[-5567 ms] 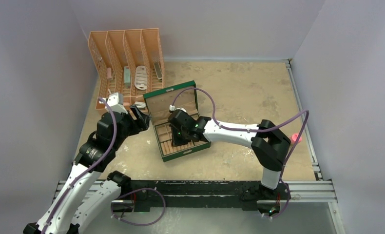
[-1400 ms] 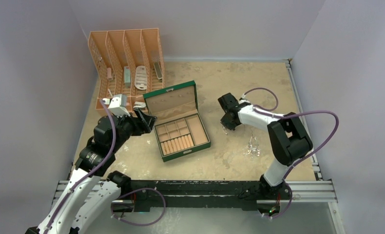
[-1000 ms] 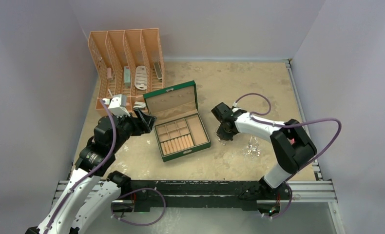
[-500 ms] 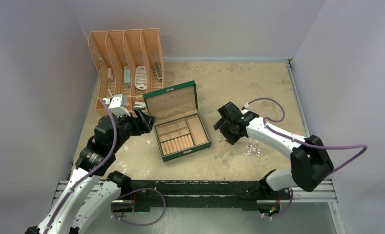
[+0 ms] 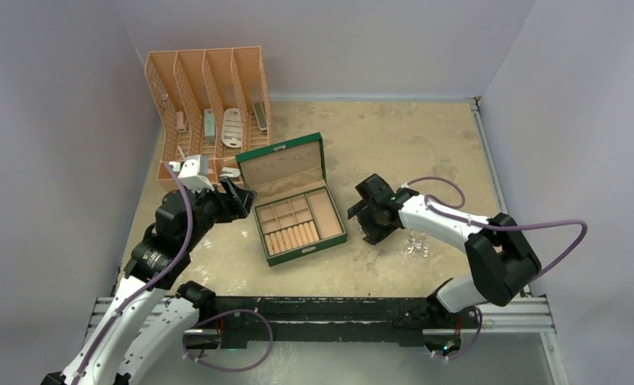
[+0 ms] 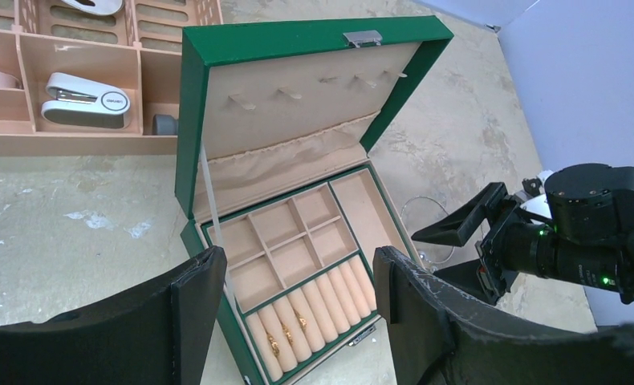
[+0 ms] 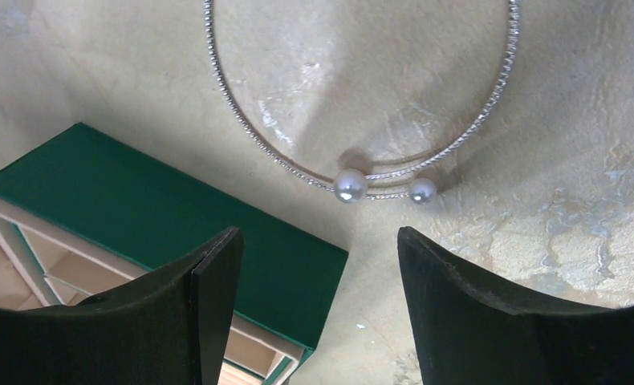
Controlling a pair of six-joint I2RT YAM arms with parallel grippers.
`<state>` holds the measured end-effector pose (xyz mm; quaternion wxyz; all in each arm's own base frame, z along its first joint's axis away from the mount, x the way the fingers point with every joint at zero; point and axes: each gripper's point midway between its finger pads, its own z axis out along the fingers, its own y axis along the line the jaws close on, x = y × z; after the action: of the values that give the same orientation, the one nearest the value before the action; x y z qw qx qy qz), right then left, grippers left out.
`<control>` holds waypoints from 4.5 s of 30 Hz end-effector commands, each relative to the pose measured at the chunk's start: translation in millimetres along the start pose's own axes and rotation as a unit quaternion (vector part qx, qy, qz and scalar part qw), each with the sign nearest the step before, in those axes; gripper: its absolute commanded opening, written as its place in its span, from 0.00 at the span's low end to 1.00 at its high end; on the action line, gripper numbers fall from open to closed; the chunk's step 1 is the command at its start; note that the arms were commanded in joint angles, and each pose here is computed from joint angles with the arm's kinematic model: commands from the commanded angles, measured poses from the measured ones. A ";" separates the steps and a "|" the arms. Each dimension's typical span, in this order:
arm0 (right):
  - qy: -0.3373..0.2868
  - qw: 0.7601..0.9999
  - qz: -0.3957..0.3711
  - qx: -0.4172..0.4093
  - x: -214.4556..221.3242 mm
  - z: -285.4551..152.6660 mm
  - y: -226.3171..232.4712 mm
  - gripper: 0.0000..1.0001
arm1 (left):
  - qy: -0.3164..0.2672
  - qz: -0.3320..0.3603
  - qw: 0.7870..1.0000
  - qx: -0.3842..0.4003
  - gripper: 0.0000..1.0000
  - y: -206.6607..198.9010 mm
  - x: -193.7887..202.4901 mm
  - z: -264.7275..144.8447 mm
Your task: Organize the mixed jewelry
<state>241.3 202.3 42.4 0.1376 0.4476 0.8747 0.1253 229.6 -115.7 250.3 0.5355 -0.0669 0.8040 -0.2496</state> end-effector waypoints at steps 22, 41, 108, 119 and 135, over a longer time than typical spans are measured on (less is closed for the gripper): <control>-0.084 0.990 0.089 0.063 -26.6 11.6 -37.8 0.68 | -0.022 0.005 1.000 -0.005 0.67 -0.3 -12.0 -0.8; -0.107 0.988 -0.061 0.095 -36.8 20.8 -35.2 0.28 | -0.021 0.006 1.000 -0.008 0.67 0.9 -11.8 -0.7; -0.194 0.981 0.023 0.019 -60.7 -25.2 -18.9 0.15 | 0.076 -0.016 0.993 0.084 0.67 -41.1 13.4 22.2; -0.211 0.972 0.011 -0.103 -75.6 -71.1 11.0 0.16 | 0.152 -0.082 0.968 0.185 0.67 -87.9 28.3 41.7; -0.122 0.933 -0.039 -0.337 -48.7 -182.8 75.5 0.18 | 0.140 -0.087 0.927 0.337 0.70 -171.5 14.9 73.8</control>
<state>259.6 167.7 200.4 0.3851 0.3879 0.7910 0.2748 254.6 -266.0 231.7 0.3058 0.0199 0.7996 -0.5164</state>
